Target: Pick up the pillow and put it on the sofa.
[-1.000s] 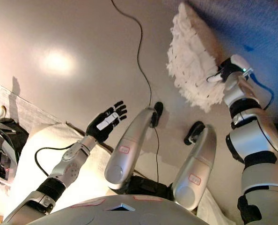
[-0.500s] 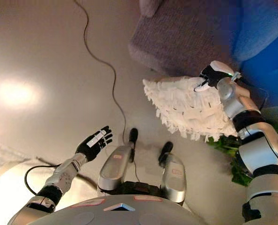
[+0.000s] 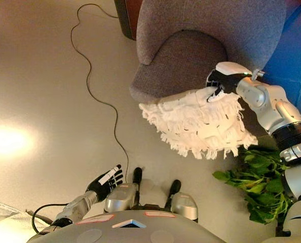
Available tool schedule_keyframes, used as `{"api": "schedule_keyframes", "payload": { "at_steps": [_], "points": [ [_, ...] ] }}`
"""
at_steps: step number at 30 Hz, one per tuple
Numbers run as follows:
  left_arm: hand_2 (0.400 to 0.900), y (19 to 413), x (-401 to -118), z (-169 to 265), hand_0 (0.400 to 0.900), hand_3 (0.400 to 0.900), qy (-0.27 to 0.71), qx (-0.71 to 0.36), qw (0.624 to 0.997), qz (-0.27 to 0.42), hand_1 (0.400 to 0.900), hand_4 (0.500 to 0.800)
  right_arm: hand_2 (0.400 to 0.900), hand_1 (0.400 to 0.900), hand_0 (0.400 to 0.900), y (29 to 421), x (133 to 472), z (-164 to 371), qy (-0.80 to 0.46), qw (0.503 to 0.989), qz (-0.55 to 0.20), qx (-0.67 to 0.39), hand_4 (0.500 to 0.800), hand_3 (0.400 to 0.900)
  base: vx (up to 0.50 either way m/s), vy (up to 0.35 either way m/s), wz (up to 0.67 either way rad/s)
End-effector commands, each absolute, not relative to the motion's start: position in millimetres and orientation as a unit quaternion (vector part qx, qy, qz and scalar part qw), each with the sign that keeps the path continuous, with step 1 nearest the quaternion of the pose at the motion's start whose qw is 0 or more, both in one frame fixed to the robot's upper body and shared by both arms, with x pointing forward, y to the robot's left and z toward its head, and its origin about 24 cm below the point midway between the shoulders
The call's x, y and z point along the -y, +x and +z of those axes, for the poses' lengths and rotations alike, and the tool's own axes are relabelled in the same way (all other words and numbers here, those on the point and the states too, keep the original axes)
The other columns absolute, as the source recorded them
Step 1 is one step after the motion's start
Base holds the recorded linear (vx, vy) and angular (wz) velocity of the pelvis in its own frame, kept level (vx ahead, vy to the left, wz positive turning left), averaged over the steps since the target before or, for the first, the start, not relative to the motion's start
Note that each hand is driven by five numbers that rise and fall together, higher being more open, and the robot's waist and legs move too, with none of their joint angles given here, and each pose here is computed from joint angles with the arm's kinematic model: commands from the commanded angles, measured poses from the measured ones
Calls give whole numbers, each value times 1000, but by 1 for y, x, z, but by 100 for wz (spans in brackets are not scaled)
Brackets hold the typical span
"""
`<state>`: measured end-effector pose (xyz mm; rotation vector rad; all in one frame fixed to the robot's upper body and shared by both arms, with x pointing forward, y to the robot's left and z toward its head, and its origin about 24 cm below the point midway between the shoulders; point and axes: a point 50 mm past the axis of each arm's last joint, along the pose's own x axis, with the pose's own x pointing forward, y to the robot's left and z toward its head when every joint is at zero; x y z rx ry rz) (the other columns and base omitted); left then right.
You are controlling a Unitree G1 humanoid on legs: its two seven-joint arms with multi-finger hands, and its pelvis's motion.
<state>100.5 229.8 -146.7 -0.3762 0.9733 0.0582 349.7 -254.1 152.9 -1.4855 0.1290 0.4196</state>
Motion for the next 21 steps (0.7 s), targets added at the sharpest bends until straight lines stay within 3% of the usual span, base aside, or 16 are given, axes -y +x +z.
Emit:
{"api": "schedule_keyframes", "payload": {
  "at_steps": [1,12,21],
  "points": [
    [900,85,-237,-150,900,900,-147,-492,858,6,900,800,400,400,400,363,249,283,-670,733,60,105,500,400,76,-23,14],
    [900,80,-240,-149,900,900,-130,-505,853,-13,900,800,400,400,400,381,271,323,-651,756,-30,57,500,400,46,-12,17],
    [900,97,-241,-142,900,900,-128,-476,869,-36,900,800,400,400,400,380,296,346,-603,790,-108,10,500,400,-42,-34,13]
  ]
}}
